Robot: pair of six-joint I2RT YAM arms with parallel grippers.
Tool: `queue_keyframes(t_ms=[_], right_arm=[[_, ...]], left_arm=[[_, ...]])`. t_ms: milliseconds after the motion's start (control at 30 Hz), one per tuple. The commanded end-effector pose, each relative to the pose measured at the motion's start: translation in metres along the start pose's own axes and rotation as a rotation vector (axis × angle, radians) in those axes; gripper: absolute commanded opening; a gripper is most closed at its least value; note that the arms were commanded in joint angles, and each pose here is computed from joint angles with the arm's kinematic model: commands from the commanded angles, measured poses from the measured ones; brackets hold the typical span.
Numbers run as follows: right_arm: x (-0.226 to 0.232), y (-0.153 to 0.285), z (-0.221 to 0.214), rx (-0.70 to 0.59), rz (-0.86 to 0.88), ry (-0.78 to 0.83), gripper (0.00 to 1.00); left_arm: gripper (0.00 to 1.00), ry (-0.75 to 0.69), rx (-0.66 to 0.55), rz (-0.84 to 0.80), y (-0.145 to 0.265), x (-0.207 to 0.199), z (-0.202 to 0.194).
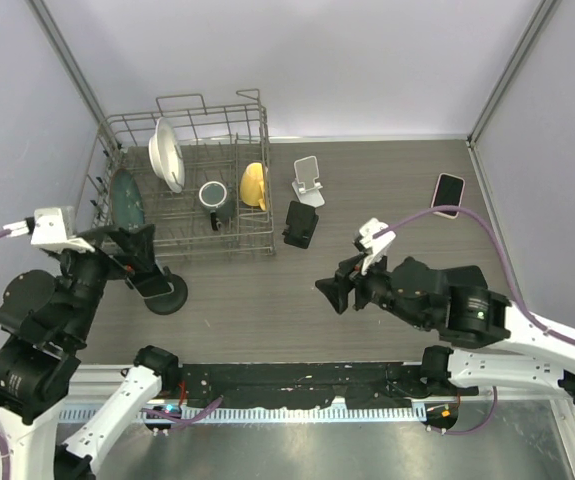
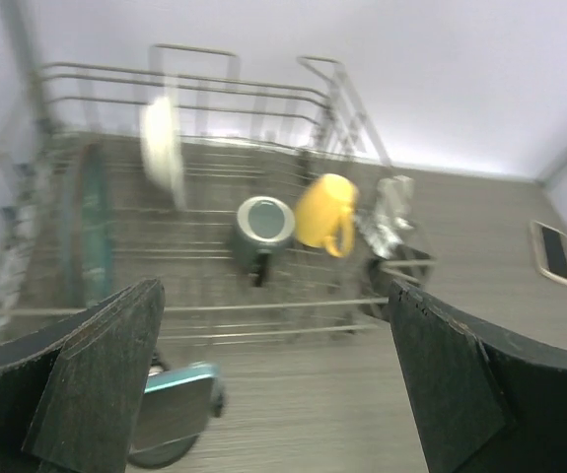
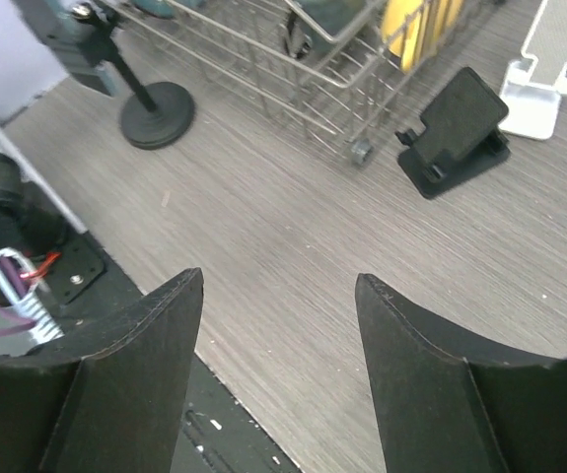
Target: Place the phone on the phone stand
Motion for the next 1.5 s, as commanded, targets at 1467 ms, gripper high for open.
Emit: queue_keyframes(t_ms=[1467], right_arm=[[-0.191, -0.241, -0.08, -0.202, 0.203, -0.453, 0.36]], left_arm=[[1.0, 0.093, 0.155, -0.867, -0.059, -0.123, -0.068]])
Point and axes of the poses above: each gripper's point midway between its finger pads, its own y axis back along the fingers, its own x axis along the line the jaws close on, z = x × y, the point moved 6 cm from there along y, back along the fingers, and after that the axes turned 1 degree about y, right-handed, at the moved point
